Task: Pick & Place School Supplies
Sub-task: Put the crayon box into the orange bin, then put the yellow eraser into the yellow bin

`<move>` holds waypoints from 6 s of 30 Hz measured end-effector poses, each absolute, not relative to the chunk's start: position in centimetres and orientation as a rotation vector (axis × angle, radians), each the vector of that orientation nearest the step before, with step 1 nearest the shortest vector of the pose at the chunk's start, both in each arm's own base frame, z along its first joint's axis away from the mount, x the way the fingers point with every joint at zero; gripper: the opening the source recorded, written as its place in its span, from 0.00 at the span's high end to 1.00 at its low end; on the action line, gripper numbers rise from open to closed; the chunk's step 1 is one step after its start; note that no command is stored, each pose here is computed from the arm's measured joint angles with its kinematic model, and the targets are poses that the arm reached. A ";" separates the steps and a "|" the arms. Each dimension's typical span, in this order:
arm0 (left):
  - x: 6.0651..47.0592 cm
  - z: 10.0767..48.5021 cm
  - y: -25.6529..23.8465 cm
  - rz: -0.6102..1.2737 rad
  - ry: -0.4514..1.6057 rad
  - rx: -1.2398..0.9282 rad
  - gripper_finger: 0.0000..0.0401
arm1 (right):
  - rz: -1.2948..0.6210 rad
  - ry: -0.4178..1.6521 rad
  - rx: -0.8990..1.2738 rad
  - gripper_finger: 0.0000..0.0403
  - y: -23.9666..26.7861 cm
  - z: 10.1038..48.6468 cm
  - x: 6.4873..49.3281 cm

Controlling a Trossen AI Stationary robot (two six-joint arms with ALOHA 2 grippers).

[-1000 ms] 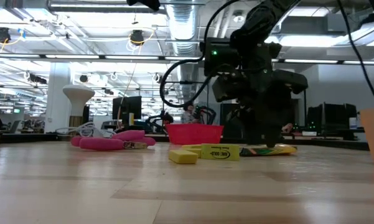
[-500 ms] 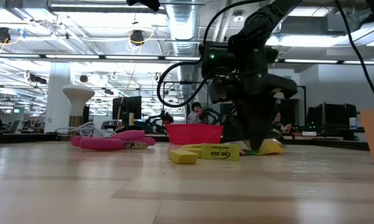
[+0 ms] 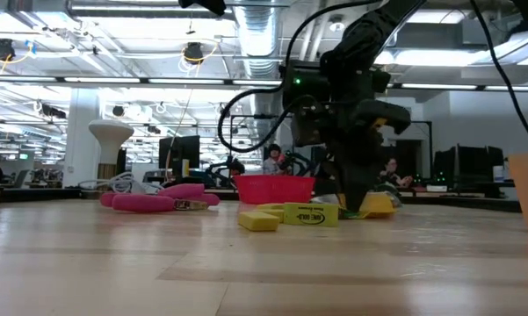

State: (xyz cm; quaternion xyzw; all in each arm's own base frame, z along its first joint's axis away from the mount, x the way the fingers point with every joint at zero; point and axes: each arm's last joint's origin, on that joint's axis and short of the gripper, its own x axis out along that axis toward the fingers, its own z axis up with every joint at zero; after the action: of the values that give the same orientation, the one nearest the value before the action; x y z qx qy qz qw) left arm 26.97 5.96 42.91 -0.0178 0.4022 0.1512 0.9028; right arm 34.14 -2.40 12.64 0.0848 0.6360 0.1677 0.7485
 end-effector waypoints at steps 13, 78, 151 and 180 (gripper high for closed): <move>27.0 42.9 6.0 0.313 0.831 -0.036 0.85 | 0.269 1.322 0.269 0.94 -3.2 21.4 29.9; 28.4 41.9 5.7 0.219 0.861 -0.065 0.91 | -0.022 0.815 0.842 0.66 9.7 25.4 14.6; 45.5 20.0 -5.9 -0.340 1.149 -0.053 0.51 | -0.235 -0.255 0.503 0.69 1.4 35.3 9.6; 44.3 15.5 -7.0 -0.343 1.213 -0.021 0.51 | -0.237 -0.243 0.475 0.69 1.5 35.2 9.6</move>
State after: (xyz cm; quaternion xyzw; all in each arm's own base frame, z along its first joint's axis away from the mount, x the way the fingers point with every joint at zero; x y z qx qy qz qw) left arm 44.28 -7.05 15.52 -0.0096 0.5670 -0.1603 0.8079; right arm 9.59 1.46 35.17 0.2342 -0.1196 -0.1169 0.9577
